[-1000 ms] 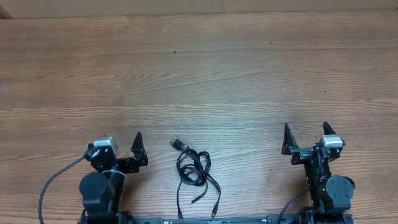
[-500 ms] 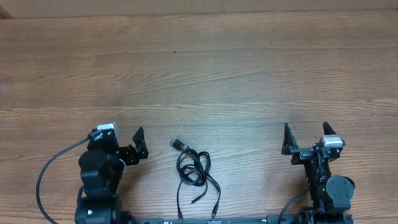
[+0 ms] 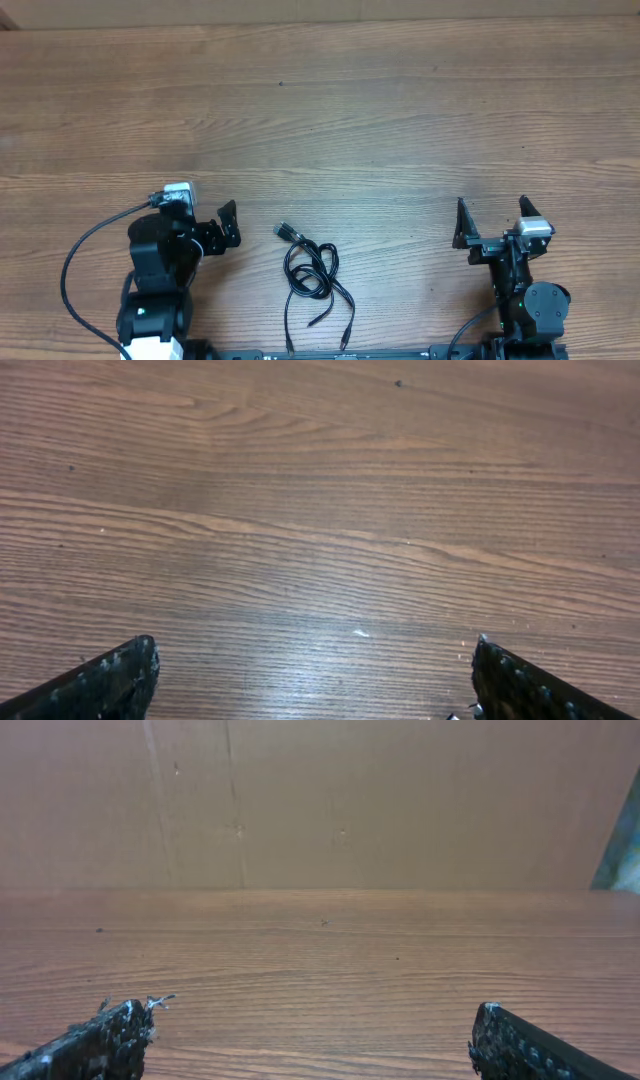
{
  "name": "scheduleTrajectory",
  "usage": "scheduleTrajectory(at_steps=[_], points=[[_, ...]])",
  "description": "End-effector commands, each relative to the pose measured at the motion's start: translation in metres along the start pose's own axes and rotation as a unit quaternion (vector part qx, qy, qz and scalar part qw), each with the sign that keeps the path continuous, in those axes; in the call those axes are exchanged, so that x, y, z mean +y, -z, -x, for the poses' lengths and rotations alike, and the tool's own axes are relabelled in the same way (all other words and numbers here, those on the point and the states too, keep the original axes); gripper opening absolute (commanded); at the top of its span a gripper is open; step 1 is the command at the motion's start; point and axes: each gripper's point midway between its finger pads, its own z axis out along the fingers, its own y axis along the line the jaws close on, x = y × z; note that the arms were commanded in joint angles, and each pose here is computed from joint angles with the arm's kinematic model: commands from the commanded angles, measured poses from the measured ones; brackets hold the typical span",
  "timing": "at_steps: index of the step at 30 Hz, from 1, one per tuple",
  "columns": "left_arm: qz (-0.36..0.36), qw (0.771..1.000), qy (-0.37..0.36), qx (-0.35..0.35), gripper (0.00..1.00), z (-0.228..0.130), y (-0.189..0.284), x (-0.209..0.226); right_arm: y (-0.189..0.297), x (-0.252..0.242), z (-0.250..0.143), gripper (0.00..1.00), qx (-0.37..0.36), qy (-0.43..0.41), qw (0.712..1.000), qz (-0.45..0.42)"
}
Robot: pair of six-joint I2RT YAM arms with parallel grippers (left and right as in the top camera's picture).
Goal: Untangle cables
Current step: 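Move the left gripper forward and right toward the black cable bundle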
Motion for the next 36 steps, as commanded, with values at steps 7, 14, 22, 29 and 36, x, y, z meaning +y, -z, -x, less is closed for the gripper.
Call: scheduleTrajectory(at_steps=[7, 14, 22, 29, 36], points=[[-0.022, 0.999, -0.029, 0.040, 1.00, 0.009, -0.009, -0.012, 0.000, -0.003, -0.002, 1.00, 0.000, 0.000, 1.000, -0.006], [-0.028, 0.996, -0.036, 0.075, 1.00, 0.006, -0.019, -0.018, 0.000, -0.003, -0.002, 1.00, 0.000, 0.000, 1.000, -0.006], [-0.044, 0.994, -0.033, 0.090, 1.00, 0.003, -0.024, -0.022, 0.000, -0.003, -0.002, 1.00, 0.000, 0.000, 1.000, -0.006], [-0.042, 0.994, -0.039, 0.094, 1.00, 0.000, -0.023, -0.021, 0.000, -0.003, -0.002, 1.00, 0.000, 0.000, 1.000, -0.006], [-0.041, 0.993, -0.037, 0.102, 1.00, -0.002, -0.022, -0.021, 0.000, -0.003, -0.002, 1.00, 0.000, 0.000, 1.000, -0.006]])
